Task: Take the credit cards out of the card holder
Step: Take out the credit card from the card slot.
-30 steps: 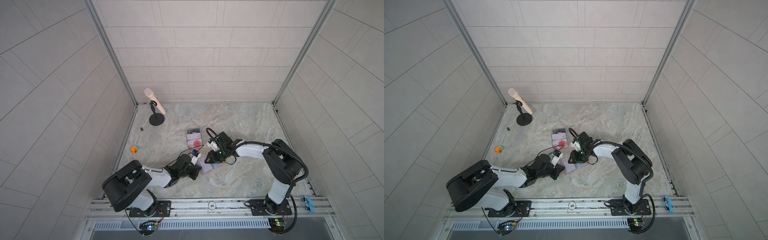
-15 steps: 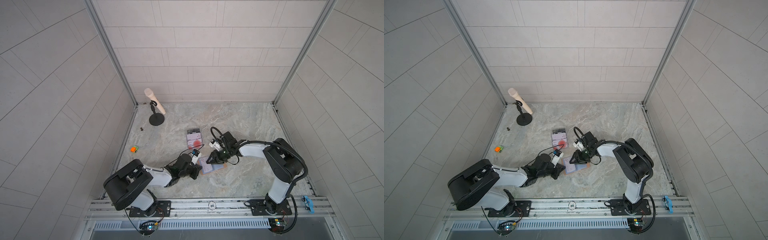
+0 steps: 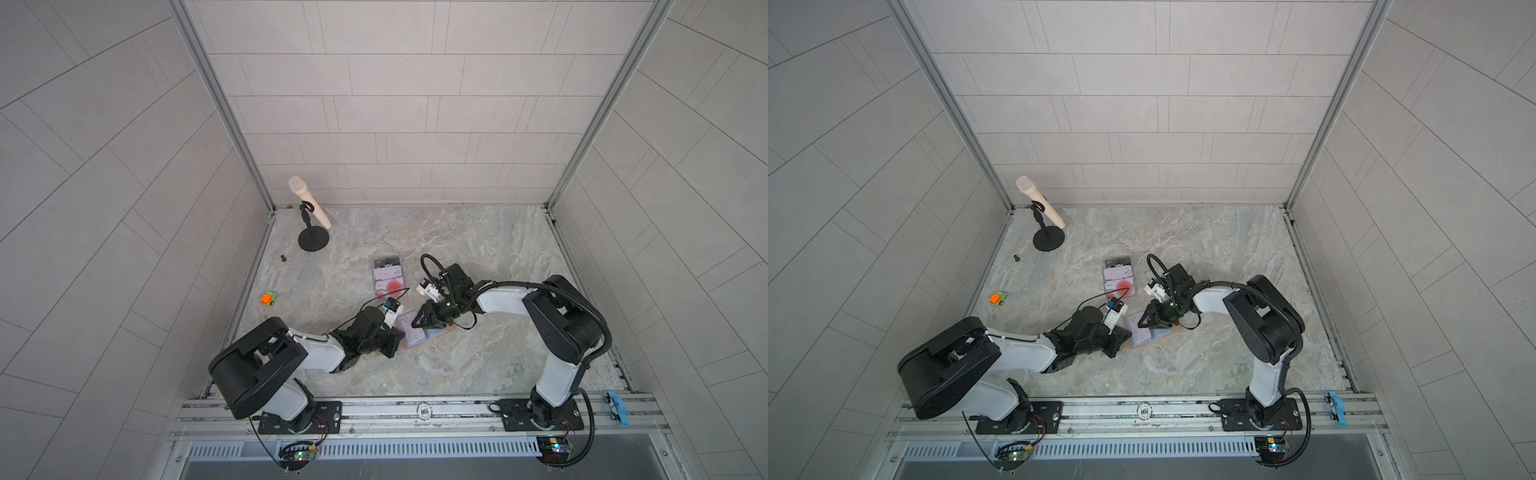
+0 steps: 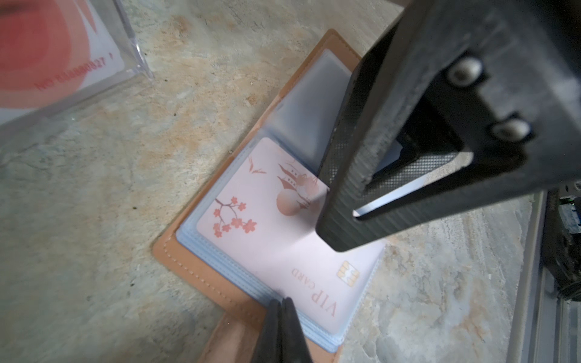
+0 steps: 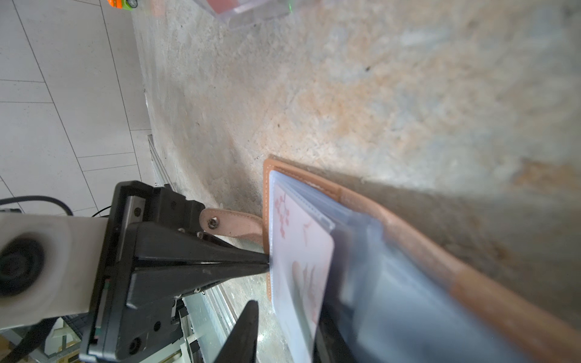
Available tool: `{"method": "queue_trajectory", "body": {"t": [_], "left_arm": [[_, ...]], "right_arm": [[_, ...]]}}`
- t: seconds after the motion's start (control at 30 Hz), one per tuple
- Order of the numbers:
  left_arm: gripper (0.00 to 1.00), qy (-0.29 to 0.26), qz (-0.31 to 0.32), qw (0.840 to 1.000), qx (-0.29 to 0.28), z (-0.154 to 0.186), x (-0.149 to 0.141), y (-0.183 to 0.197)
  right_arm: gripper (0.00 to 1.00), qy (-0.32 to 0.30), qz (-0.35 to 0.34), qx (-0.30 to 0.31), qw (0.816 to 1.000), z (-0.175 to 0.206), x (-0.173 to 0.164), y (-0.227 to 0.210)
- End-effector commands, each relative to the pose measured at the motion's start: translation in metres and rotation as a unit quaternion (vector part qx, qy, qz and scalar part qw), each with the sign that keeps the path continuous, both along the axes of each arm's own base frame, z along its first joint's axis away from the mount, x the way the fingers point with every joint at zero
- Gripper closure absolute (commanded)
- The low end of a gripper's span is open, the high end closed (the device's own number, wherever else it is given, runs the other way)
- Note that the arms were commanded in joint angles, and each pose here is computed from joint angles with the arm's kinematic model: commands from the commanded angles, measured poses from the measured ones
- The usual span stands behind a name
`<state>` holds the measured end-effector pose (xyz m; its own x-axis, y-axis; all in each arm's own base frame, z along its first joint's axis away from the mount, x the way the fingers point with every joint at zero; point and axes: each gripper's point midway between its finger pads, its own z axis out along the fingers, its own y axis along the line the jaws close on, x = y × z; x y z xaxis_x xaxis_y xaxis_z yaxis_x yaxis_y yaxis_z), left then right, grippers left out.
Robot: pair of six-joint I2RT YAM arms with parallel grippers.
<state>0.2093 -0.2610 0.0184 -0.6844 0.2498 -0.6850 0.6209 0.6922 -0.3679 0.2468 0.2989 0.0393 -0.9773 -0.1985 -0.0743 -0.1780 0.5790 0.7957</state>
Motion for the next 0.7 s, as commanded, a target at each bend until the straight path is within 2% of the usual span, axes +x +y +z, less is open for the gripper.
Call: {"method": "queue_trajectory", "body": {"t": [0.0,0.47,0.67], "left_arm": [[1.00,0.028,0.008,0.999,0.039,-0.019,-0.006,0.009],[1.00,-0.022,0.024,0.999,0.008,0.024,0.016,-0.002],[1.00,-0.033,0.020,0.999,0.008,0.028,0.019,-0.006]], "right_arm": [[0.71,0.005,0.011,0.008,1.000,-0.003,-0.003,0.007],[0.78,0.010,-0.011,-0.002,1.000,-0.014,0.002,0.004],[0.79,0.015,-0.015,-0.002,1.000,-0.018,0.002,0.003]]}}
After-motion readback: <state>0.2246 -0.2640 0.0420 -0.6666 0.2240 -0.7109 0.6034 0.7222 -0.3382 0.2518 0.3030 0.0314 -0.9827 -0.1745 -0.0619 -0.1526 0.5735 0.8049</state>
